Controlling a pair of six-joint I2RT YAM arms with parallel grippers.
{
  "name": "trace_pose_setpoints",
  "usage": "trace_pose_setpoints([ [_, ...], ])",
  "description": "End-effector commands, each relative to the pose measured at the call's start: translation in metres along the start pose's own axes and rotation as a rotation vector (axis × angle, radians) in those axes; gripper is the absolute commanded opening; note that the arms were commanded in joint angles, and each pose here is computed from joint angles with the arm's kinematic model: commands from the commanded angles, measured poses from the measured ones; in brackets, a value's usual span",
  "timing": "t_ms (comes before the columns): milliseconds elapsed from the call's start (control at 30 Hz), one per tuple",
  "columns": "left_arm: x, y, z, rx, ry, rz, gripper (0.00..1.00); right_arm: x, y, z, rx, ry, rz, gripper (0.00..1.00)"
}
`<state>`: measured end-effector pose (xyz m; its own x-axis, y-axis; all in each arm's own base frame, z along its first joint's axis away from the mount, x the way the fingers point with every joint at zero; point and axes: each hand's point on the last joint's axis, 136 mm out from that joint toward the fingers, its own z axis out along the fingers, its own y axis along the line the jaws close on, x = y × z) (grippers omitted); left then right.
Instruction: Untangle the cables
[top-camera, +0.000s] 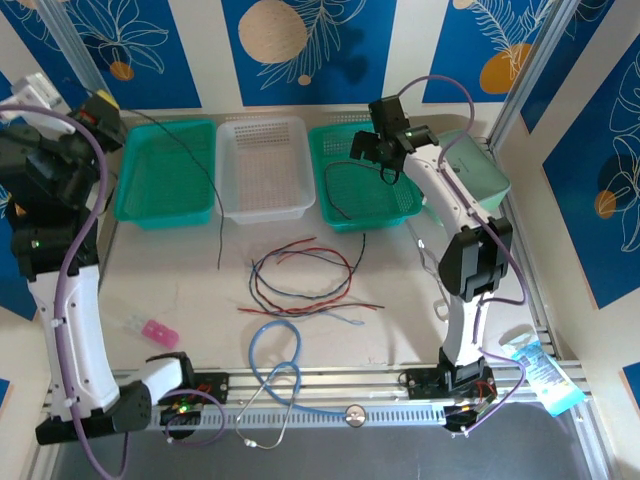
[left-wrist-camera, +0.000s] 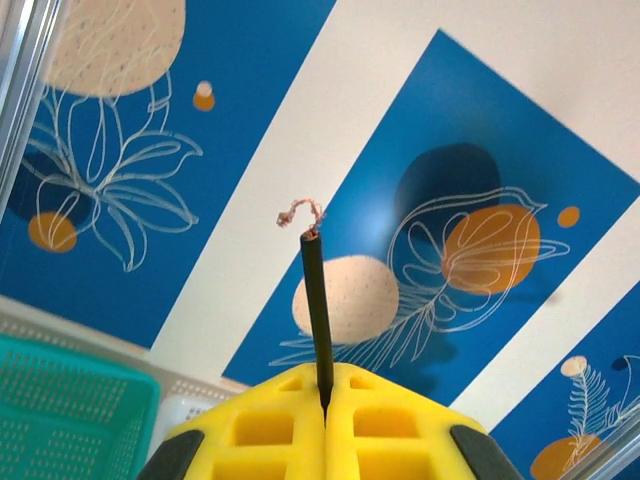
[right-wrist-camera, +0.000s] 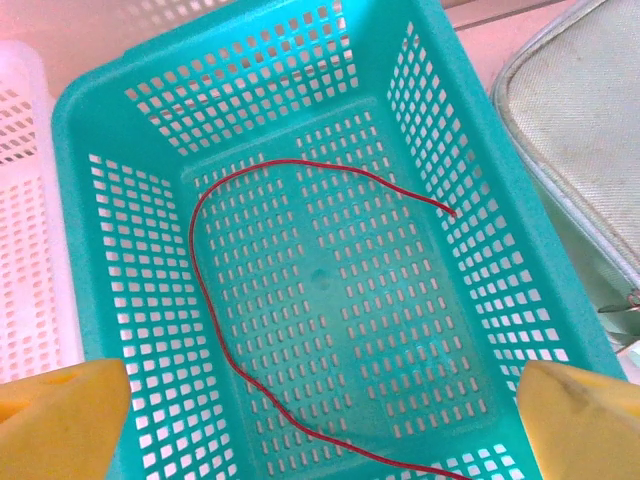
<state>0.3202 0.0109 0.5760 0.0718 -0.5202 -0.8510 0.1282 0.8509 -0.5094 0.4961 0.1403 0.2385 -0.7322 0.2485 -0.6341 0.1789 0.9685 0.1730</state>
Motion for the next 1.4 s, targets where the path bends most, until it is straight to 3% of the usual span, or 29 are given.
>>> trace_pose_setpoints([
  [0, -0.031, -0.018, 0.008, 0.043, -0.081, 0.056, 0.0, -0.001, -0.005, -0.016, -0.017, 0.012, -0.007, 0.99],
  [200, -0.082, -0.018, 0.036, 0.012, -0.273, 0.092, 0.0, -0.005, 0.001, -0.034, -0.077, -0.014, -0.032, 0.99],
  [400, -0.109, -0.004, 0.071, -0.058, -0.4, 0.229, 0.0, -0.006, 0.007, -0.038, -0.094, 0.002, -0.058, 0.99],
  [833, -0.064, 0.068, 0.133, -0.241, -0.385, 0.382, 0.0, 0.011, 0.0, -0.054, -0.102, 0.021, -0.156, 0.99],
  [1033, -0.002, 0.113, 0.17, -0.285, -0.223, 0.378, 0.0, 0.012, -0.005, -0.07, -0.085, 0.0, -0.199, 0.99],
  [1367, 0.206, 0.246, 0.198, -0.494, 0.436, 0.197, 0.0, 0.046, -0.023, -0.071, -0.082, 0.049, -0.214, 0.99],
])
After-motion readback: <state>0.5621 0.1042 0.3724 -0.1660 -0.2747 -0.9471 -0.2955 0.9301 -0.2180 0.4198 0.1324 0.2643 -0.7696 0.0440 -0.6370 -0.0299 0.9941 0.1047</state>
